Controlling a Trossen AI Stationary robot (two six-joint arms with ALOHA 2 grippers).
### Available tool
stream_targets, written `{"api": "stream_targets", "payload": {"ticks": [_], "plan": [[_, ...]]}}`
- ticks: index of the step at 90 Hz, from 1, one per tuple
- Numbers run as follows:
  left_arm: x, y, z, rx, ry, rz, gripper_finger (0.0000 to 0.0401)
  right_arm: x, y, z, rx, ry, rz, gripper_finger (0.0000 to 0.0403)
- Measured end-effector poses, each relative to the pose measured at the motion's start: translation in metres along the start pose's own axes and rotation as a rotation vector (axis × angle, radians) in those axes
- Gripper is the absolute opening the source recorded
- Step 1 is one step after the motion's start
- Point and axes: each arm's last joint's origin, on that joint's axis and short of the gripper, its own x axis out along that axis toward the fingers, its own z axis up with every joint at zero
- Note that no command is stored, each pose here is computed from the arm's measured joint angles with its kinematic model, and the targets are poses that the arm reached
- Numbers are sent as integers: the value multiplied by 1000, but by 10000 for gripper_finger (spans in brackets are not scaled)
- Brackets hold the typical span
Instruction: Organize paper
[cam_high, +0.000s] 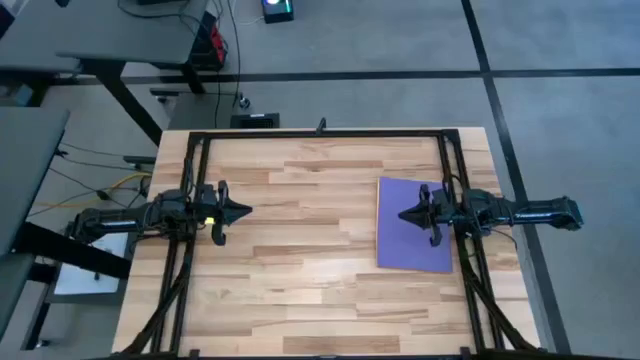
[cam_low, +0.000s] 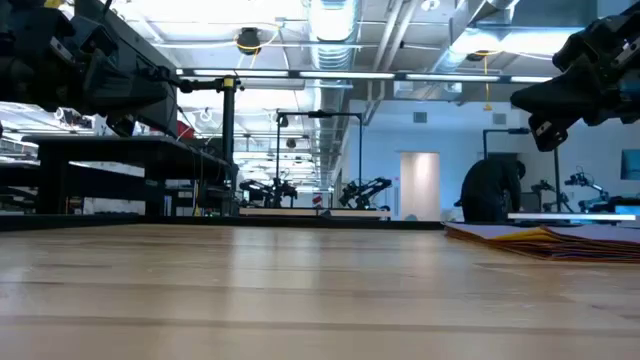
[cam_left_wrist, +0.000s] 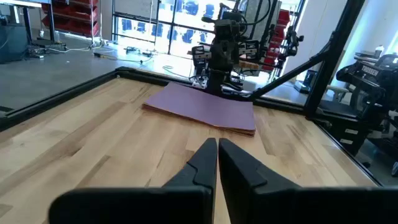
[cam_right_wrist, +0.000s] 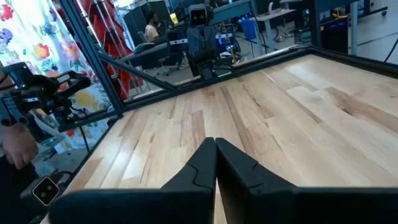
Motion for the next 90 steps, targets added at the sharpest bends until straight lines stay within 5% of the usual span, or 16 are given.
{"api": "stream_targets", "payload": {"ticks": [76,81,90], "plan": [[0,0,3,-22,-32,21,0,0,-2,2,-34,-19,-33,0],[0,2,9,-105,-109,69,0,0,-2,5,56,-56,-41,0],[-5,8,25,-328,-345,266,0,-1,-7,13,401,-194,-137,0]]}}
